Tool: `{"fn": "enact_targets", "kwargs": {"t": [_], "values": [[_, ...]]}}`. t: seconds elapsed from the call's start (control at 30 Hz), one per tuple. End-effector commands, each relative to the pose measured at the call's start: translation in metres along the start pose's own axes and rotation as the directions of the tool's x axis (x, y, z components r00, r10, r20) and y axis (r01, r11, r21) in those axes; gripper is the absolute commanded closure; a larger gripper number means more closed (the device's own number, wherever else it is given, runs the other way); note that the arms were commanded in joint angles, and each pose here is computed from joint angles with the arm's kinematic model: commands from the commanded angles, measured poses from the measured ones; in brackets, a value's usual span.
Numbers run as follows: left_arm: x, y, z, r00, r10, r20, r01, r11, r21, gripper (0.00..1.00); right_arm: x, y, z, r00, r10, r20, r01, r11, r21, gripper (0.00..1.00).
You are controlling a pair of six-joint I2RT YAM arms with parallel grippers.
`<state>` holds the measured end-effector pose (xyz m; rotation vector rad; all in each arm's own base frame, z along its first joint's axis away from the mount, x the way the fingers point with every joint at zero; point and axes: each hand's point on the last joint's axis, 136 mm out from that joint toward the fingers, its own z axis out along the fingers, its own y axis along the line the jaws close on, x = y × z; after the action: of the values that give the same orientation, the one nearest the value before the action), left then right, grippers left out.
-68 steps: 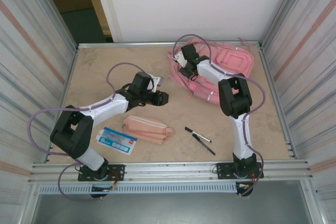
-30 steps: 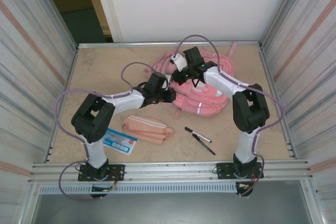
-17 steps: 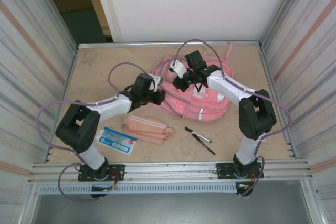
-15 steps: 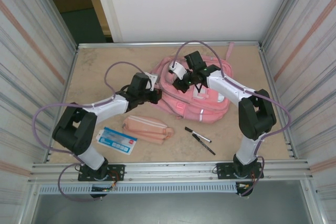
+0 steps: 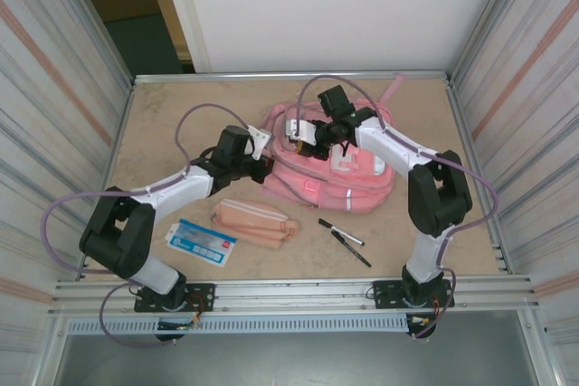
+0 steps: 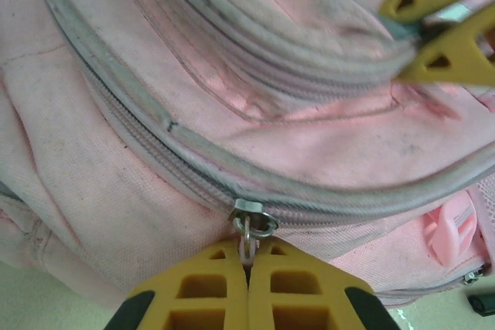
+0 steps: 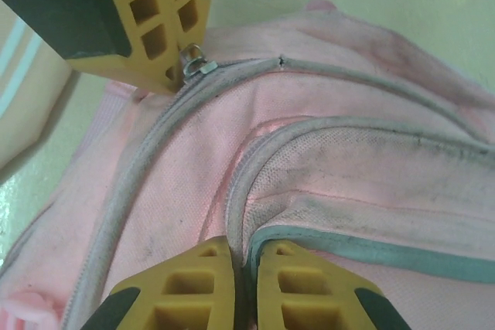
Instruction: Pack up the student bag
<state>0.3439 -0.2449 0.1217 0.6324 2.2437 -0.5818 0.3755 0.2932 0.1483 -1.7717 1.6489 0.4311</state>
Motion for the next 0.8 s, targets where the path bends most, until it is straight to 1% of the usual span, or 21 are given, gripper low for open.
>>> {"fn": "enact_targets", "kwargs": {"t": [0.0, 0.1, 0.13, 0.2, 0.23, 0.3, 0.4, 0.43, 0.5, 0.53, 0.57, 0.6, 0.63, 0.67, 0.7, 0.73, 0.77], "values": [[-0.017, -0.008, -0.02, 0.997, 0.005, 0.078, -0.009, 0.999, 0.04, 1.0, -0.016, -0.038, -0.006, 0.98, -0.157, 0.124, 0.153, 0.987, 0.044, 1.0], [-0.015, -0.017, -0.018, 0.997, -0.024, 0.067, 0.018, 0.996, 0.088, 1.0, -0.022, -0.052, 0.003, 0.967, -0.198, 0.159, 0.187, 0.979, 0.084, 1.0], [-0.015, -0.022, -0.017, 0.997, -0.033, 0.066, 0.026, 0.994, 0.109, 1.0, -0.026, -0.053, 0.006, 0.964, -0.193, 0.18, 0.179, 0.979, 0.092, 0.95], [-0.013, -0.032, -0.012, 0.998, -0.038, 0.058, 0.03, 0.99, 0.136, 1.0, -0.032, -0.052, 0.012, 0.963, -0.181, 0.202, 0.164, 0.981, 0.1, 0.81], [-0.014, -0.037, -0.01, 0.997, -0.039, 0.06, 0.029, 0.989, 0.148, 1.0, -0.034, -0.05, 0.016, 0.965, -0.169, 0.2, 0.15, 0.983, 0.109, 0.77], [-0.017, -0.042, -0.006, 0.996, -0.061, 0.069, 0.048, 0.984, 0.174, 1.0, -0.032, -0.045, 0.02, 0.973, -0.13, 0.19, 0.107, 0.986, 0.125, 0.73], [-0.023, -0.046, 0.0, 0.993, -0.097, 0.067, 0.081, 0.975, 0.205, 1.0, -0.024, -0.046, 0.012, 0.983, -0.013, 0.181, -0.025, 0.979, 0.204, 0.69], [-0.025, -0.048, 0.001, 0.993, -0.1, 0.065, 0.084, 0.973, 0.214, 1.0, -0.019, -0.049, 0.006, 0.983, 0.049, 0.176, -0.092, 0.965, 0.245, 0.66], [-0.029, -0.052, 0.003, 0.993, -0.098, 0.066, 0.079, 0.968, 0.237, 1.0, -0.01, -0.057, -0.011, 0.97, 0.179, 0.165, -0.227, 0.911, 0.343, 0.56], [-0.031, -0.054, 0.005, 0.993, -0.095, 0.068, 0.075, 0.966, 0.247, 1.0, -0.002, -0.064, -0.024, 0.948, 0.277, 0.16, -0.319, 0.858, 0.403, 0.53], [-0.033, -0.056, 0.006, 0.994, -0.093, 0.066, 0.073, 0.964, 0.255, 1.0, 0.008, -0.067, -0.038, 0.915, 0.375, 0.152, -0.402, 0.796, 0.453, 0.52], [-0.032, -0.056, 0.008, 0.994, -0.094, 0.055, 0.077, 0.963, 0.257, 1.0, 0.018, -0.069, -0.05, 0.867, 0.475, 0.152, -0.483, 0.724, 0.493, 0.51], [-0.032, -0.058, 0.009, 0.995, -0.092, 0.046, 0.077, 0.961, 0.266, 1.0, 0.031, -0.07, -0.066, 0.798, 0.58, 0.163, -0.565, 0.626, 0.538, 0.49], [-0.033, -0.061, 0.009, 0.995, -0.09, 0.041, 0.075, 0.957, 0.279, 1.0, 0.043, -0.069, -0.081, 0.707, 0.681, 0.189, -0.645, 0.512, 0.567, 0.44], [-0.032, -0.063, 0.009, 0.995, -0.088, 0.041, 0.072, 0.955, 0.287, 1.0, 0.052, -0.063, -0.091, 0.607, 0.763, 0.225, -0.722, 0.41, 0.557, 0.19], [-0.031, -0.066, 0.01, 0.996, -0.08, 0.042, 0.064, 0.953, 0.296, 1.0, 0.06, -0.056, -0.101, 0.468, 0.84, 0.276, -0.81, 0.282, 0.514, 0.01], [-0.029, -0.068, 0.012, 0.996, -0.074, 0.043, 0.057, 0.952, 0.299, 1.0, 0.066, -0.047, -0.105, 0.342, 0.889, 0.304, -0.874, 0.182, 0.45, 0.01]]}}
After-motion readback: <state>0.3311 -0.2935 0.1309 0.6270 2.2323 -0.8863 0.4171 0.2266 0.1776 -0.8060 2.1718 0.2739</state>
